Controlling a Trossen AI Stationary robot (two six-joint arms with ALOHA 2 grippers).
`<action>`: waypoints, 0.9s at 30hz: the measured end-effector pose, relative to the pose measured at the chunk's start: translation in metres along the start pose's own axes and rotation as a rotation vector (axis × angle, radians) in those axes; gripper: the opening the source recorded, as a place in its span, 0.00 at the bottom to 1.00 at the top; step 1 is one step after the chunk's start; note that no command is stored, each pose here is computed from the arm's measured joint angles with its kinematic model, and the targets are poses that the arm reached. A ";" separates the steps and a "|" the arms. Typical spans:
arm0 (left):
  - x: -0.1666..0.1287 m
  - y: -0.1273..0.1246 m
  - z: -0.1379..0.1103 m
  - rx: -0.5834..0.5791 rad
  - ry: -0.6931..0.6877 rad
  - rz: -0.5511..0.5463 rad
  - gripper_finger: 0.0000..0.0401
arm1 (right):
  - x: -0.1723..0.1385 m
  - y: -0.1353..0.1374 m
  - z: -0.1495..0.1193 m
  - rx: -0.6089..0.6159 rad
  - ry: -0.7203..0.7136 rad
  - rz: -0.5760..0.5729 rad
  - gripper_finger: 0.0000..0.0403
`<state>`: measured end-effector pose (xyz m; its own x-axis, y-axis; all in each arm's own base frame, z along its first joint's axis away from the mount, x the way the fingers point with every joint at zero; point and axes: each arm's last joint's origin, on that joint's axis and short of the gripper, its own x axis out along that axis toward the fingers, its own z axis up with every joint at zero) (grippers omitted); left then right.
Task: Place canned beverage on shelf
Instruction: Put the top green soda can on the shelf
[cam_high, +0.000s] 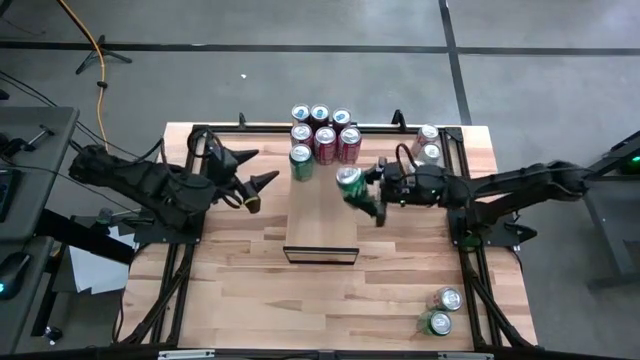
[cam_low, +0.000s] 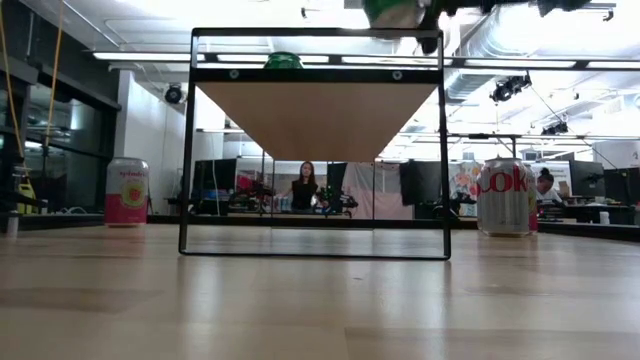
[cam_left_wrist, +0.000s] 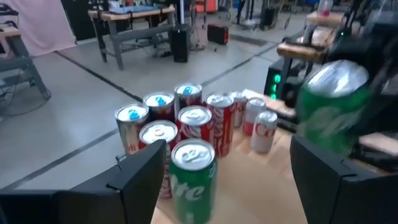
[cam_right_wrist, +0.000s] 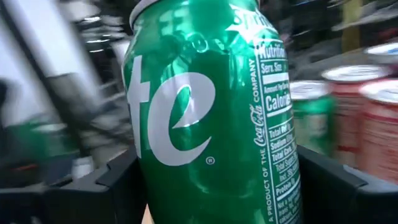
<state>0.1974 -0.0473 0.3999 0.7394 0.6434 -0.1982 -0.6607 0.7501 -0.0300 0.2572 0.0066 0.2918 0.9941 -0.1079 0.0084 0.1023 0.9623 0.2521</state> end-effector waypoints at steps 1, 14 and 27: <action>0.001 -0.001 0.000 -0.010 -0.012 -0.001 0.68 | 0.002 -0.002 -0.007 -0.020 -0.007 -0.043 0.74; 0.005 -0.007 0.007 0.078 -0.074 -0.006 0.68 | 0.043 -0.010 -0.058 -0.106 0.034 -0.159 0.74; 0.005 -0.007 0.008 0.078 -0.079 -0.008 0.68 | 0.051 -0.014 -0.074 -0.121 0.067 -0.184 0.74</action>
<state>0.2067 -0.0486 0.4072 0.7545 0.6453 -0.1199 -0.6450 0.7627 0.0462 0.3092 0.0066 0.2170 0.9579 -0.2718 -0.0923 0.2820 0.9511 0.1258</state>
